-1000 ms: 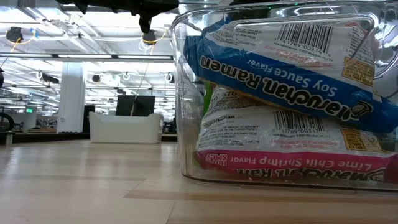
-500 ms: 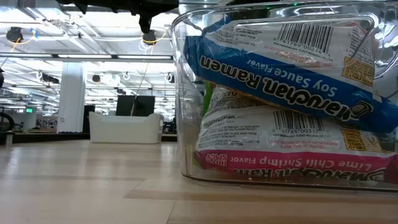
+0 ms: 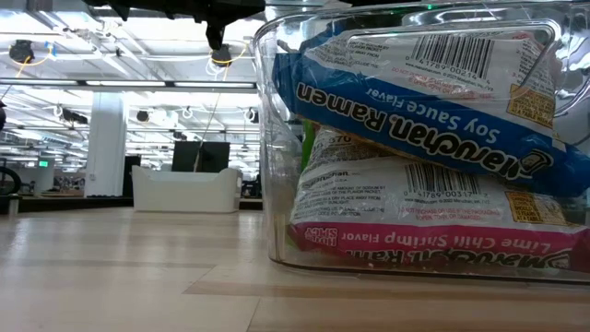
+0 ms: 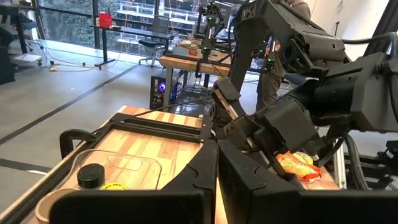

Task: Pick & Place Food Item
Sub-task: Put the bottom black spoon into the white bin

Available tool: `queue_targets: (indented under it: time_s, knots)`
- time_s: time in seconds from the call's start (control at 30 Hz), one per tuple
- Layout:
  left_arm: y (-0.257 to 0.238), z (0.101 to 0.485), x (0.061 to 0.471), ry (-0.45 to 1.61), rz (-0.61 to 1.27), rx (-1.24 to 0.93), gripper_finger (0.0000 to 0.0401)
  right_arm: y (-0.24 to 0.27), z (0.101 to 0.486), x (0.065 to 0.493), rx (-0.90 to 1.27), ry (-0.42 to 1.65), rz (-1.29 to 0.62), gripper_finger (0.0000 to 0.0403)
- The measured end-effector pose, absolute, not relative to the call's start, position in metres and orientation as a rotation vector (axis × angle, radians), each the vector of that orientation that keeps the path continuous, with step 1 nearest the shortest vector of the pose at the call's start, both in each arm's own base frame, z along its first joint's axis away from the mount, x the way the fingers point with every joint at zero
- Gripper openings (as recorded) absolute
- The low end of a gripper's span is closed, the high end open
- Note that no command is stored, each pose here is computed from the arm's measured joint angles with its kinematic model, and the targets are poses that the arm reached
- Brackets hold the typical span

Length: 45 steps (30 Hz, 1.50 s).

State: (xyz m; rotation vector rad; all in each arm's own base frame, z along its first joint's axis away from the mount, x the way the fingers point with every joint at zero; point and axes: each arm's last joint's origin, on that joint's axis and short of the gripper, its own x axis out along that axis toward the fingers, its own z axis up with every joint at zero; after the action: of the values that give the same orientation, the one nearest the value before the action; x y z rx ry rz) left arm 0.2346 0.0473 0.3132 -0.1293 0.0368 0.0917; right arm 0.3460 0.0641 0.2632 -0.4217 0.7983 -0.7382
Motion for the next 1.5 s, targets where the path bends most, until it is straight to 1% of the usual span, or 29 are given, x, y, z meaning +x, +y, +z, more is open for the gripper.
queue_targets:
  time_s: [0.17, 0.37, 0.5, 0.77, 1.03, 1.3, 1.5]
  knots:
    - [0.047, 0.310, 0.234, 0.066, 0.096, -0.196, 0.0008, 0.067, 0.263, 0.345, -0.424, 0.796, -0.729, 0.0008]
    - [0.046, 0.289, 0.231, 0.278, 0.128, -0.324, 0.0008, 0.073, 0.263, 0.344, -0.417, 0.787, -0.718, 0.0008]
    - [0.045, 0.282, 0.231, 0.337, 0.145, -0.427, 0.0008, 0.075, 0.263, 0.344, -0.418, 0.785, -0.712, 0.0008]
    - [0.044, 0.278, 0.235, 0.350, 0.152, -0.484, 0.0008, 0.076, 0.262, 0.342, -0.433, 0.802, -0.707, 0.0008]
    - [0.043, 0.244, 0.246, 0.326, 0.143, -0.509, 0.0008, 0.076, 0.262, 0.341, -0.439, 0.812, -0.704, 0.0008]
    - [0.052, 0.249, 0.245, 0.213, 0.162, -0.551, 0.0008, 0.076, 0.261, 0.340, -0.432, 0.831, -0.684, 0.0008]
    - [0.049, 0.252, 0.246, 0.188, 0.141, -0.548, 0.0008, 0.076, 0.261, 0.340, -0.431, 0.832, -0.681, 0.0008]
